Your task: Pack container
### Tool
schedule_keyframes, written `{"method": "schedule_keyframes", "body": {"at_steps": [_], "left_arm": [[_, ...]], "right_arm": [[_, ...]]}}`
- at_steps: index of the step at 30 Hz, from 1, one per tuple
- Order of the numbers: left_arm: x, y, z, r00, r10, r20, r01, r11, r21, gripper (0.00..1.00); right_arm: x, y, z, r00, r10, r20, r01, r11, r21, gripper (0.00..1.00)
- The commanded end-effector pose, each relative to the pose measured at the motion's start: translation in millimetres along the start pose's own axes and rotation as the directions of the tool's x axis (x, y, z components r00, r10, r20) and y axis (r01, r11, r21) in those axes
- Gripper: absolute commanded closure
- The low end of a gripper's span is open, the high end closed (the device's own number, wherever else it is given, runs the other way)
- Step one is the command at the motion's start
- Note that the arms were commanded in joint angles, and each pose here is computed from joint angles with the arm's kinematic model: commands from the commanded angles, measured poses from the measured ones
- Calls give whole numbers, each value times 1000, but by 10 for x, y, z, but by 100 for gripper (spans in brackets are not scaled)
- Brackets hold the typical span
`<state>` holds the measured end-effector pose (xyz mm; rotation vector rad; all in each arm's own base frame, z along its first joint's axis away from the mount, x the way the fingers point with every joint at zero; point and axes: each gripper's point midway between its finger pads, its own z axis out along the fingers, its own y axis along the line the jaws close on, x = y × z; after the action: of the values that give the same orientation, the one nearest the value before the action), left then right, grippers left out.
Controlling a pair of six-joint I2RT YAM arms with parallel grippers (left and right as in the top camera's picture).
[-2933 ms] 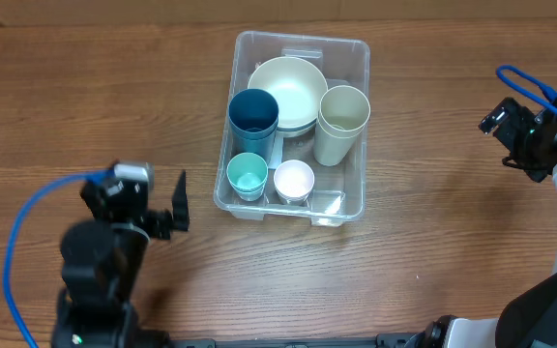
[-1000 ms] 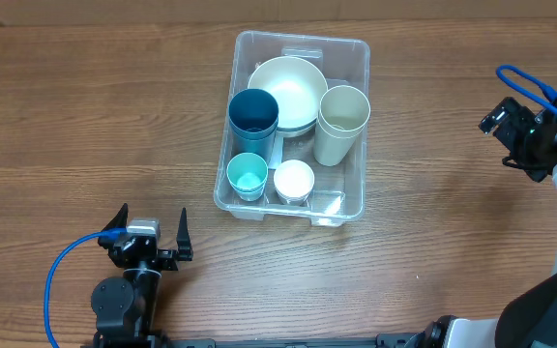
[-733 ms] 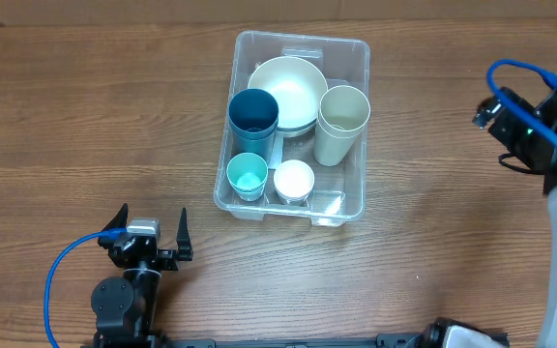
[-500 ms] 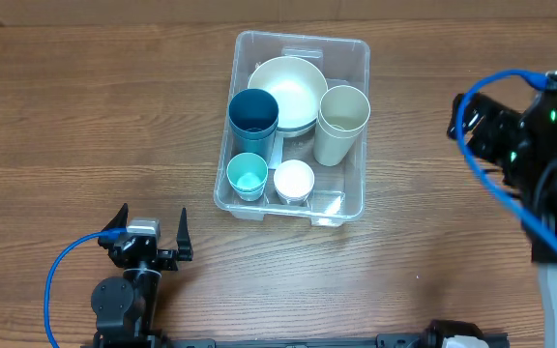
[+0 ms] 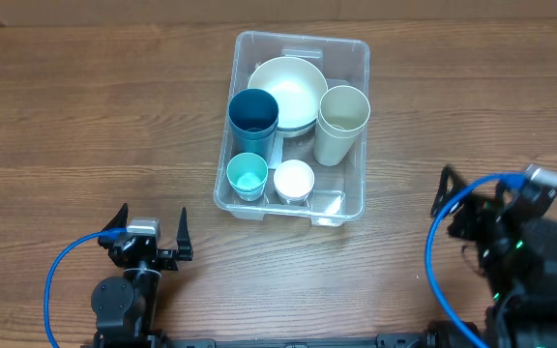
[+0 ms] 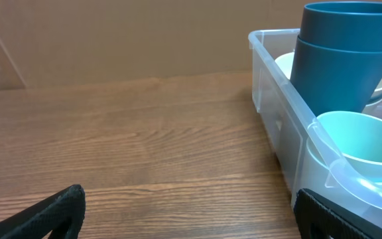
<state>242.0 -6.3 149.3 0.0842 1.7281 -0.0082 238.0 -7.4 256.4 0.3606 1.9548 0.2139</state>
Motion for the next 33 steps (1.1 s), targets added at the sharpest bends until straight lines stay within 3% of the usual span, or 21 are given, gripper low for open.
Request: {"method": "schedule_keyframes", "body": {"at_steps": [1,9,33], "left_arm": [[-25,-2,-6,1000,-12,17,12,1000,3,0],[-25,-2,-6,1000,-12,17,12,1000,3,0],[-25,-2,-6,1000,-12,17,12,1000,3,0]], "right_arm": [[335,-136,36,1000,-9,-2,9,1000,13,0],[939,-349,171,999,-7,-46,8,1000,28,0],[1433,-539,338,999,3,-45,-2,999,34,0]]}}
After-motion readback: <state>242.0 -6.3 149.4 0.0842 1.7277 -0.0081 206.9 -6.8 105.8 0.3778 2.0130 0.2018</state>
